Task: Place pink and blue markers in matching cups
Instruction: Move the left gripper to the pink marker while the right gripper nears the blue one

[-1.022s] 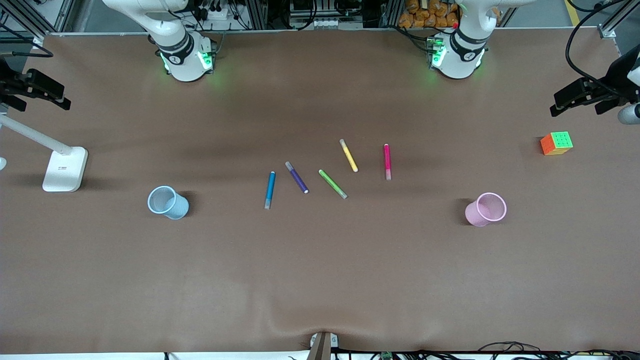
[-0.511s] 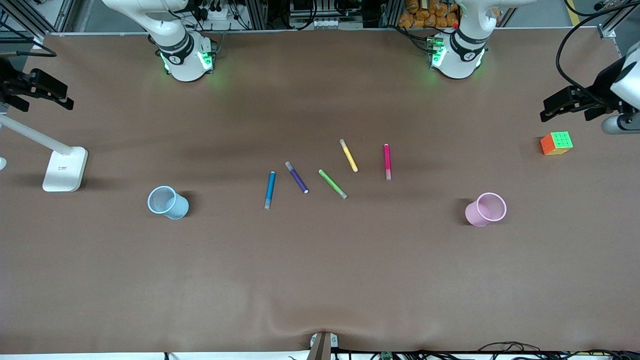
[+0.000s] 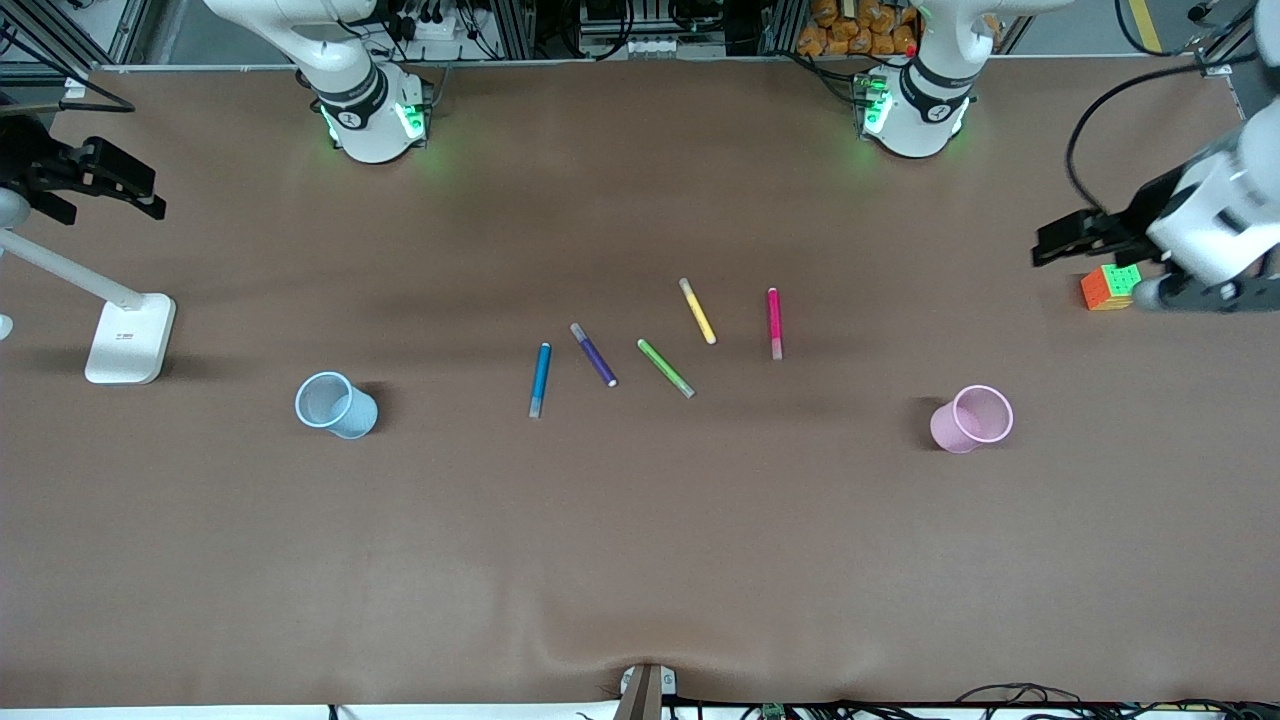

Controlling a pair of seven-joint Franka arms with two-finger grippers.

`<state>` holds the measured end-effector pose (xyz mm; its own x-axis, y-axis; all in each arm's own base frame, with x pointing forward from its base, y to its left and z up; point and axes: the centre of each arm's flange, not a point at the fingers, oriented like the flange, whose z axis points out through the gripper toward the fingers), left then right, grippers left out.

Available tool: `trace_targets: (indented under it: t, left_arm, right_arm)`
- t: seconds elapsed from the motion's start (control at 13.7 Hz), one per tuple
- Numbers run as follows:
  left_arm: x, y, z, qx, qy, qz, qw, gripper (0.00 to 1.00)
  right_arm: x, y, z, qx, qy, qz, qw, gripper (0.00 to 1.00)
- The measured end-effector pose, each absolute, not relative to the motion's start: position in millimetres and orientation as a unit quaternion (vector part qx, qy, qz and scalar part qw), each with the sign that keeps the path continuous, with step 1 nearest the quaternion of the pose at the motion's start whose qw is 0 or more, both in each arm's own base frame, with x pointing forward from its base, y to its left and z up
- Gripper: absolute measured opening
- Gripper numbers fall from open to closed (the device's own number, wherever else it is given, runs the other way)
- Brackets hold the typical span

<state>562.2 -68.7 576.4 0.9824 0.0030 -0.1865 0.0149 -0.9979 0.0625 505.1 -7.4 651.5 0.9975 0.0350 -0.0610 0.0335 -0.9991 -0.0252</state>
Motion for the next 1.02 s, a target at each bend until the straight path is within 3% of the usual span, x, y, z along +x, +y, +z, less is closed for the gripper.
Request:
trace_targets:
  t: [0.44, 1.02]
  left_arm:
    - [585, -150, 503, 0.988, 0.014, -0.153, 0.016, 1.0]
    - [602, -180, 429, 0.982, -0.002, -0.19, 0.005, 1.0]
  right_arm:
    - [509, 19, 645, -0.999, -0.002, 0.034, 0.008, 1.0]
    - [513, 43, 621, -0.999, 0.006, 0.034, 0.004, 1.0]
